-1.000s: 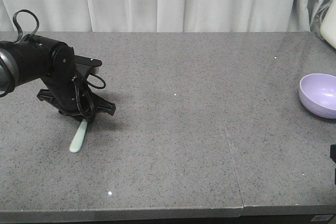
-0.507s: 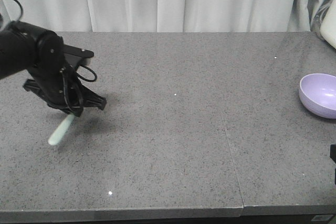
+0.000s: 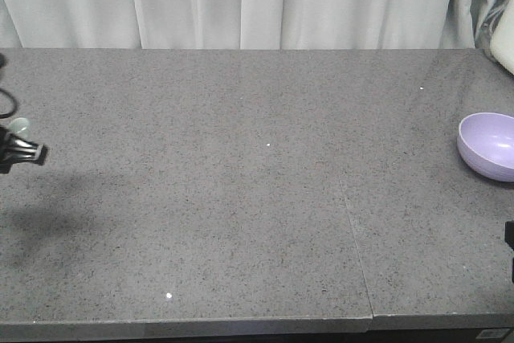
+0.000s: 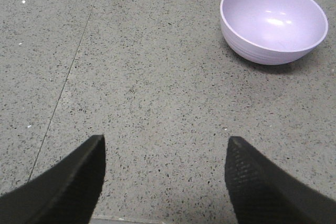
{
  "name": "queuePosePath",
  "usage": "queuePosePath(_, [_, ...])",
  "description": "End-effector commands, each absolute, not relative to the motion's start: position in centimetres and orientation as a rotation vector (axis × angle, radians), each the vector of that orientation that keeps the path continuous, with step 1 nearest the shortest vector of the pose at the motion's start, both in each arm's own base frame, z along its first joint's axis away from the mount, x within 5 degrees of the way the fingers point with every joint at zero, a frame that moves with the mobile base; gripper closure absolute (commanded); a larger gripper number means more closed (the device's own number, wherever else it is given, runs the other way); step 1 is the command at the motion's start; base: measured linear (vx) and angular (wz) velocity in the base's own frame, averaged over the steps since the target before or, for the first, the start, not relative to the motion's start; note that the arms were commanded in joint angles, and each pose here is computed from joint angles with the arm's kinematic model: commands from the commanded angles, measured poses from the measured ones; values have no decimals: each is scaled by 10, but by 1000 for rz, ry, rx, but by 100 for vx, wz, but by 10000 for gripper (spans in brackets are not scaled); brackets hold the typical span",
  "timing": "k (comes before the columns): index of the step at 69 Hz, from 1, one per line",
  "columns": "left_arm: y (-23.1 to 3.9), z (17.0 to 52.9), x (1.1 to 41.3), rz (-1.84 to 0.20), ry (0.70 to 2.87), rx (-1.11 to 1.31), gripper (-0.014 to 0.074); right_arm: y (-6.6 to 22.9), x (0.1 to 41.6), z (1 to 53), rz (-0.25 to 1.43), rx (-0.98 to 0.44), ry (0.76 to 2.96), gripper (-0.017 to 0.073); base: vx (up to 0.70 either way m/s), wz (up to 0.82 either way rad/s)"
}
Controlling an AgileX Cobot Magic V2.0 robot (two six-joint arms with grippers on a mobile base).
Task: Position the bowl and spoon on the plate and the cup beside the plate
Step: 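Lift the green spoon with the left gripper toward the robot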
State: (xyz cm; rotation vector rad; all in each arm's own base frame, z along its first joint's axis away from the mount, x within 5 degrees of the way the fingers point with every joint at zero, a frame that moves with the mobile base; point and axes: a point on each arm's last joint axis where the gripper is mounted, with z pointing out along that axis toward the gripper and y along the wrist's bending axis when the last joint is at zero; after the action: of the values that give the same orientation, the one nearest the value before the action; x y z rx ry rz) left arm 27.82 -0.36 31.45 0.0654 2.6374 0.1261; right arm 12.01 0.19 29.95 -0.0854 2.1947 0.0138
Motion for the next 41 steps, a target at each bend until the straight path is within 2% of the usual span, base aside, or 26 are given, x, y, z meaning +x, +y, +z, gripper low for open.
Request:
queuePosePath(1, [-2, 336, 256, 8, 2473, 61, 538, 1, 125, 314, -1, -80, 2109, 75, 0, 0])
queuePosePath(13, [-5, 333, 230, -49, 2413, 82, 538, 1, 125, 313, 4, -76, 2118, 75, 0, 0])
queuePosePath(23, [-5, 336, 223, -41, 2379, 82, 538, 0, 131, 308, 34, -3, 2174, 75, 0, 0])
queuePosePath(41, [-5, 336, 222, -43, 2382, 82, 538, -12, 173, 318, -73, 88, 2328, 75, 0, 0])
